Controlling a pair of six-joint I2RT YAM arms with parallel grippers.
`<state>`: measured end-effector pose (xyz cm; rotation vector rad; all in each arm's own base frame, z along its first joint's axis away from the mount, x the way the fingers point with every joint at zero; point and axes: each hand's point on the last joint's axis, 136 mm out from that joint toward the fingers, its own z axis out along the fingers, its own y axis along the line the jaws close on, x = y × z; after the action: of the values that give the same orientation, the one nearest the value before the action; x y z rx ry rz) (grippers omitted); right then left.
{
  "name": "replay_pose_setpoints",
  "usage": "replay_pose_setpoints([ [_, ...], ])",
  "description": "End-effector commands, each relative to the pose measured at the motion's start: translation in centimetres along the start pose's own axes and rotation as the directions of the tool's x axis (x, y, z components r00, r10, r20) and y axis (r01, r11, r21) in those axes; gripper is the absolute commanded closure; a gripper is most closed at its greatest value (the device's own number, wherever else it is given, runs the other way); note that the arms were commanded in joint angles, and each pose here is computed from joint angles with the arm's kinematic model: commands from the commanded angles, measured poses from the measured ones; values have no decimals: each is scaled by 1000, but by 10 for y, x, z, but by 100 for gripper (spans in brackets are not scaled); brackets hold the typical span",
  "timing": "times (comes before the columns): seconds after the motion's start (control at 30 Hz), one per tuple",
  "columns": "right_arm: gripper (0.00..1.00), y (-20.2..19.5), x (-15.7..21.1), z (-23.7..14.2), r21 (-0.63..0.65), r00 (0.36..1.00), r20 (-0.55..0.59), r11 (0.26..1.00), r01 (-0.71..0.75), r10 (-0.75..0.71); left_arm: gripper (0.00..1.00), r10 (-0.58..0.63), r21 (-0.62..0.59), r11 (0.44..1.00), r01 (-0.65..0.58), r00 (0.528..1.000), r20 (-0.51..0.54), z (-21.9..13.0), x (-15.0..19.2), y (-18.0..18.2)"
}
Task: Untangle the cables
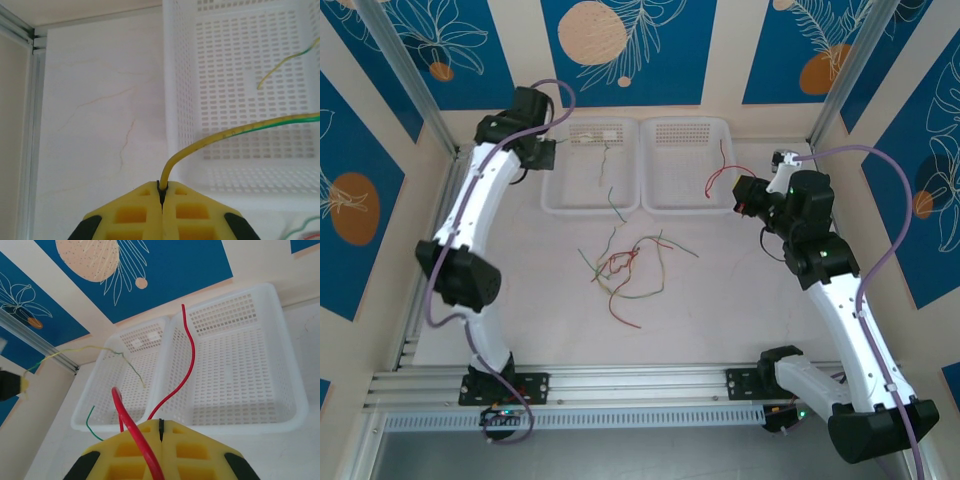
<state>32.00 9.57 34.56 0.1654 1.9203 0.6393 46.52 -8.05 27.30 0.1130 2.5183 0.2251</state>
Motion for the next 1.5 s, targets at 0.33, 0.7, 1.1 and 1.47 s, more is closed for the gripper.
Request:
replay_pose_setpoints([
  [0.33, 100, -3, -1, -9, 26, 999, 32, 999, 28, -29, 89, 12, 73, 997, -4, 993, -113, 135, -6, -69],
  [0.7, 100, -3, -2, -9, 27, 999, 36, 999, 33, -34, 52, -55, 128, 990, 62, 997, -59, 131, -19, -83],
  [1.1, 100, 0, 1, 1, 15, 1000, -3, 1000, 27, -27, 17, 28, 163, 986, -31, 999, 19, 31, -30, -58],
  [1.47, 100, 8, 5, 18, -7, 998, -62, 1000, 15, -16, 11, -26, 125, 992, 9, 990, 137, -49, -35, -15],
])
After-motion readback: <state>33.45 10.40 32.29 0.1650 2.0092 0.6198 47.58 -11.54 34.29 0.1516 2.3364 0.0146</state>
